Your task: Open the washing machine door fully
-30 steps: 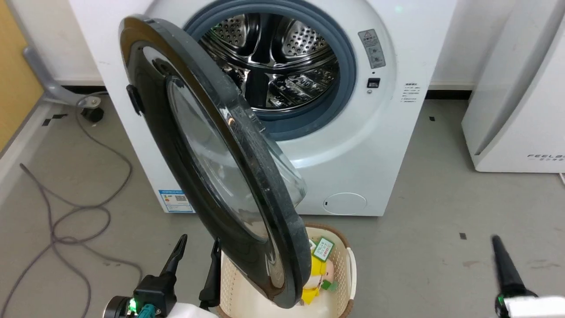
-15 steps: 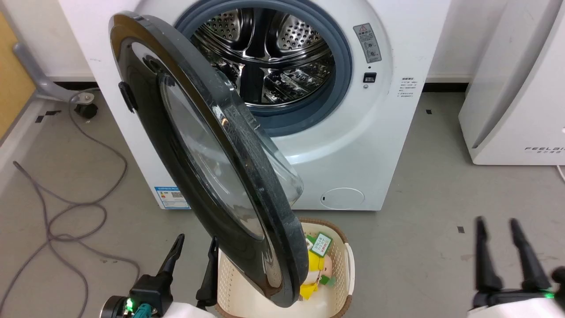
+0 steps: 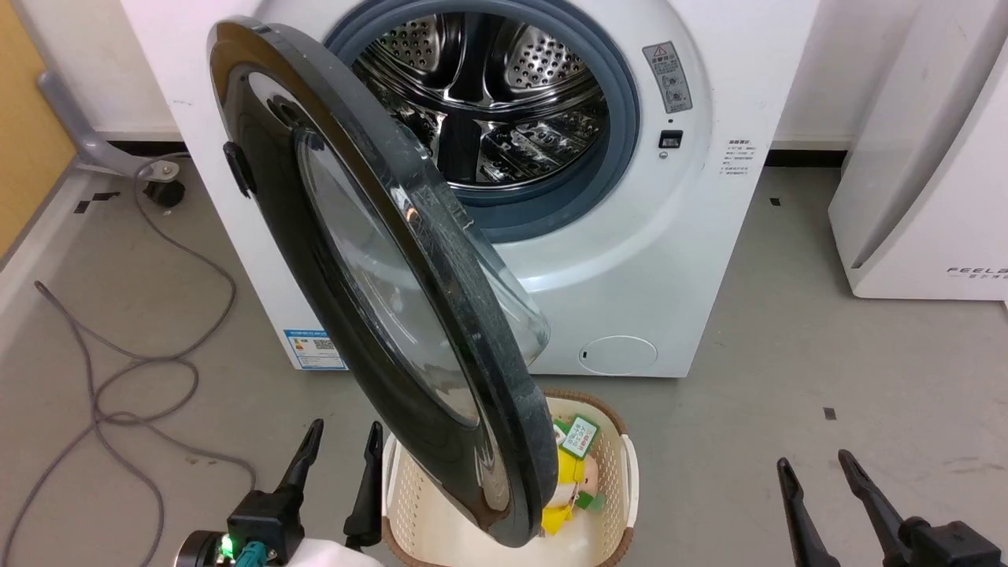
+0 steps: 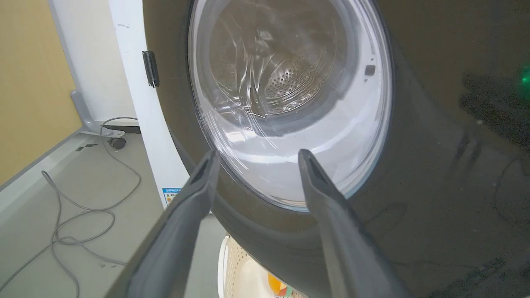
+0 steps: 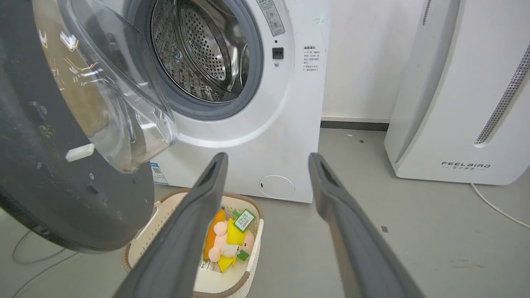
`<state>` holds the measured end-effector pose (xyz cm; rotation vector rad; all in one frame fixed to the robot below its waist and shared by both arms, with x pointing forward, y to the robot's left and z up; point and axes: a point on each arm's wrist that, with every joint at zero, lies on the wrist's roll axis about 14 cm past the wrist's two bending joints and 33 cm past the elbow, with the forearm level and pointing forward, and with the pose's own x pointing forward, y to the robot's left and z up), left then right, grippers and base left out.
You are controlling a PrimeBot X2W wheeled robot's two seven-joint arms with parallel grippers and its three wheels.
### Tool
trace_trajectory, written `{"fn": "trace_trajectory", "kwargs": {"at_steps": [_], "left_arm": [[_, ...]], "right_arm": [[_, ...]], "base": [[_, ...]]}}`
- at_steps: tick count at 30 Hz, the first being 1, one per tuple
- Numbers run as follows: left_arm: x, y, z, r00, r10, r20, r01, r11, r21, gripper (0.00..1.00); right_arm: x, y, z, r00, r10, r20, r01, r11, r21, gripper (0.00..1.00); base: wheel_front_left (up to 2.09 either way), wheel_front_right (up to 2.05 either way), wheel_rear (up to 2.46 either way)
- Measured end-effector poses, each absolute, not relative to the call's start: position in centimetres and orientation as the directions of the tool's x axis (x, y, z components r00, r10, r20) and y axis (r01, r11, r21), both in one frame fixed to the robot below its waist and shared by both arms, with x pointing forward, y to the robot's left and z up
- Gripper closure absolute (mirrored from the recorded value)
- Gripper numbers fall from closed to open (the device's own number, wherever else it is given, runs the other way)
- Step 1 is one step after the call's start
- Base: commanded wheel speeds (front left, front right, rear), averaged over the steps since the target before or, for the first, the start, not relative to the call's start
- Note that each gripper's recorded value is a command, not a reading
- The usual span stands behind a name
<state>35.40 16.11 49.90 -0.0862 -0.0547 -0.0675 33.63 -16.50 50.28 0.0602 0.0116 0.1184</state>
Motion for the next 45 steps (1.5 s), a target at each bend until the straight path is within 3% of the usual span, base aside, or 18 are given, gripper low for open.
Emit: {"fn": "trace_trajectory", "kwargs": {"at_steps": [1, 2, 3, 4, 13, 22, 27, 34, 40, 45], "left_arm": [[35.4, 16.1, 49.9, 0.996, -0.064, 0.057, 0.069, 0.994, -0.084, 0.55], [35.4, 16.1, 49.9, 0.996, -0.064, 0.057, 0.069, 0.994, -0.084, 0.8], [35.4, 16.1, 49.9, 0.996, -0.064, 0.056, 0.069, 0.994, -0.084, 0.97], [35.4, 16.1, 49.8, 0.996, -0.065, 0.055, 0.069, 0.994, -0.084, 1.0], [35.6, 16.1, 51.0, 0.994, -0.066, 0.091, 0.074, 0.994, -0.085, 1.0], [36.6, 15.9, 58.4, 0.948, -0.053, 0.313, 0.089, 0.991, -0.102, 1.0], [35.6, 14.7, 66.5, 0.836, -0.075, 0.544, 0.147, 0.985, -0.091, 1.0], [31.2, 12.6, 76.4, 0.594, -0.1, 0.798, 0.257, 0.964, -0.07, 1.0], [28.4, 8.2, 78.4, 0.489, -0.202, 0.848, 0.477, 0.876, -0.066, 1.0], [26.8, 1.7, 75.5, 0.491, -0.395, 0.776, 0.697, 0.713, -0.078, 1.0]], "right_arm": [[33.6, -16.6, 50.3, 0.993, 0.116, -0.006, -0.115, 0.991, 0.068, 0.0], [33.6, -16.6, 50.2, 0.993, 0.114, -0.005, -0.114, 0.991, 0.073, 0.0], [33.6, -16.6, 50.1, 0.994, 0.113, -0.007, -0.112, 0.991, 0.079, 0.0], [33.6, -16.6, 50.1, 0.994, 0.112, -0.009, -0.111, 0.991, 0.081, 0.0], [33.5, -16.8, 49.8, 0.994, 0.107, -0.011, -0.106, 0.99, 0.098, 0.0], [33.6, -16.6, 49.7, 0.994, 0.111, -0.014, -0.109, 0.988, 0.107, 0.0], [33.6, -16.6, 49.7, 0.994, 0.111, -0.013, -0.109, 0.988, 0.108, 0.0], [33.5, -16.6, 49.7, 0.994, 0.11, -0.016, -0.107, 0.988, 0.109, 0.0], [33.4, -16.8, 49.2, 0.994, 0.102, -0.03, -0.098, 0.989, 0.113, 0.0], [33.4, -16.8, 48.8, 0.994, 0.102, -0.041, -0.096, 0.989, 0.114, 0.0]], "base": [[0.0, 0.0, 0.0], [0.0, 0.0, 0.0], [0.0, 0.0, 0.0], [0.0, 0.0, 0.0], [0.0, 0.0, 0.0], [0.0, 0.0, 0.0], [0.0, 0.0, 0.0], [0.0, 0.0, 0.0], [0.0, 0.0, 0.0], [0.0, 0.0, 0.0]]}}
